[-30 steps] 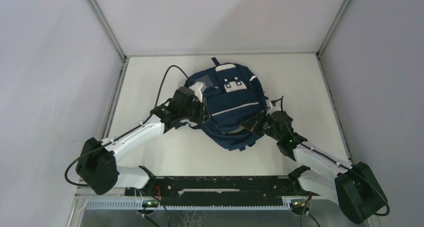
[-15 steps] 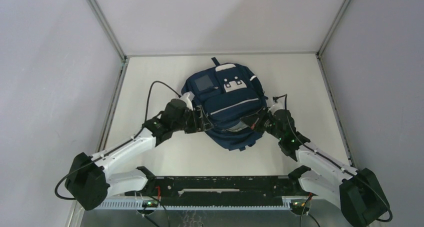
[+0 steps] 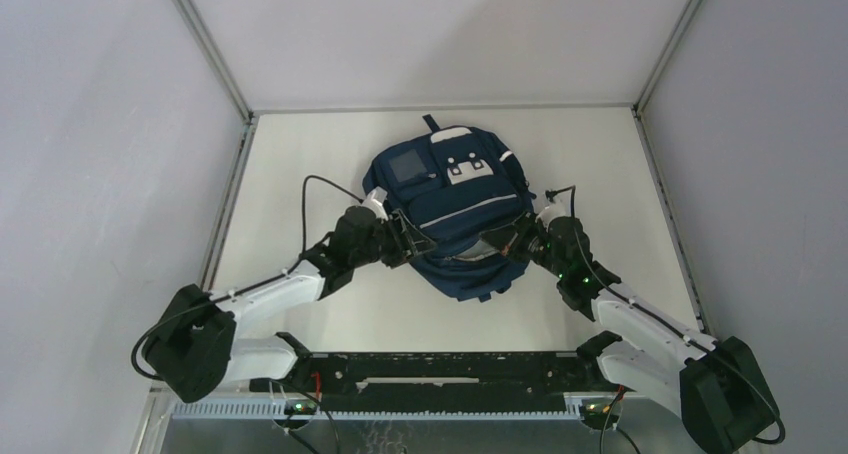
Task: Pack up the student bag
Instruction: Adjust the student bag at the center of the board.
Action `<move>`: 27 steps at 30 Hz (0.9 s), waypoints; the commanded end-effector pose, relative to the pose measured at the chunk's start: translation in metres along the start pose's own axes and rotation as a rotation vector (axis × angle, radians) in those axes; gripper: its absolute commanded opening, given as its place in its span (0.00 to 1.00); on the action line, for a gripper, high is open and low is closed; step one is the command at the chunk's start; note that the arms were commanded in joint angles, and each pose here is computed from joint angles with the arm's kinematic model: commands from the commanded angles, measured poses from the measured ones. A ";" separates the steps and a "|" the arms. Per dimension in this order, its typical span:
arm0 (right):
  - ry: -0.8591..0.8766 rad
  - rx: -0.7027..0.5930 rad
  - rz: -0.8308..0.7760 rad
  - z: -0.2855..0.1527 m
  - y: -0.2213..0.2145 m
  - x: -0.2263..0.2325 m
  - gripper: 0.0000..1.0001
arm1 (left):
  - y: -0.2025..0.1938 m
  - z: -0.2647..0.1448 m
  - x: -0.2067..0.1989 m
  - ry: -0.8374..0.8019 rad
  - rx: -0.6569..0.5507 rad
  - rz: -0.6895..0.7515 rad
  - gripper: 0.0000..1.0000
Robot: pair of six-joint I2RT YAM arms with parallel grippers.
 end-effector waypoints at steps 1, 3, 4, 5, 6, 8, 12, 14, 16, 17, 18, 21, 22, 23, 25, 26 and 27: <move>0.137 -0.082 -0.044 -0.004 0.025 0.036 0.00 | 0.007 0.011 -0.015 -0.090 -0.021 -0.040 0.57; 0.133 -0.084 -0.047 -0.004 0.025 0.036 0.00 | 0.005 0.014 -0.017 -0.094 0.000 -0.048 0.57; 0.134 -0.085 -0.050 -0.005 0.026 0.036 0.00 | 0.005 0.015 -0.016 -0.093 -0.004 -0.050 0.58; 0.134 -0.085 -0.051 -0.005 0.026 0.036 0.00 | 0.004 0.014 -0.013 -0.088 -0.013 -0.056 0.60; 0.135 -0.084 -0.051 -0.005 0.025 0.036 0.00 | 0.004 0.013 -0.011 -0.086 -0.025 -0.061 0.61; 0.134 -0.081 -0.052 -0.005 0.025 0.036 0.00 | 0.005 0.012 -0.008 -0.077 -0.047 -0.065 0.61; 0.135 -0.077 -0.061 -0.005 0.024 0.036 0.00 | 0.014 0.018 -0.004 -0.046 -0.094 -0.035 0.44; 0.126 -0.075 -0.070 -0.007 0.024 0.035 0.00 | 0.021 0.020 0.000 -0.017 -0.137 -0.010 0.28; 0.093 -0.066 -0.086 -0.009 0.025 0.033 0.09 | 0.027 0.021 0.001 -0.012 -0.151 -0.002 0.15; 0.067 -0.061 -0.093 -0.010 0.025 0.031 0.19 | 0.028 0.021 -0.001 -0.015 -0.151 0.003 0.07; 0.045 -0.061 -0.100 -0.013 0.025 0.029 0.30 | 0.030 0.021 -0.004 -0.024 -0.151 0.012 0.01; -0.073 -0.045 -0.130 -0.022 0.023 0.017 0.49 | 0.032 0.020 -0.019 -0.066 -0.129 0.045 0.00; -0.123 -0.040 -0.146 -0.025 0.024 0.016 0.51 | 0.032 0.019 -0.023 -0.082 -0.121 0.057 0.00; -0.170 -0.031 -0.163 -0.029 0.021 0.015 0.52 | 0.031 0.019 -0.029 -0.098 -0.114 0.069 0.00; -0.245 -0.060 -0.179 -0.037 0.019 0.015 0.52 | 0.029 0.017 -0.038 -0.123 -0.108 0.094 0.00; -0.264 -0.081 -0.177 -0.041 0.018 0.017 0.52 | 0.027 0.017 -0.043 -0.130 -0.100 0.106 0.00; -0.275 -0.103 -0.164 -0.044 0.016 0.020 0.50 | 0.024 0.018 -0.051 -0.146 -0.084 0.123 0.00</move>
Point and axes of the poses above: each gripper's point midway between its finger pads, its own z axis out along the fingers, its own x axis along the line the jaws close on, y = z × x, the point moved 6 cm from there along -z, back along the fingers, and after that the axes turned 6 degrees about -z, right-handed, at the moved point
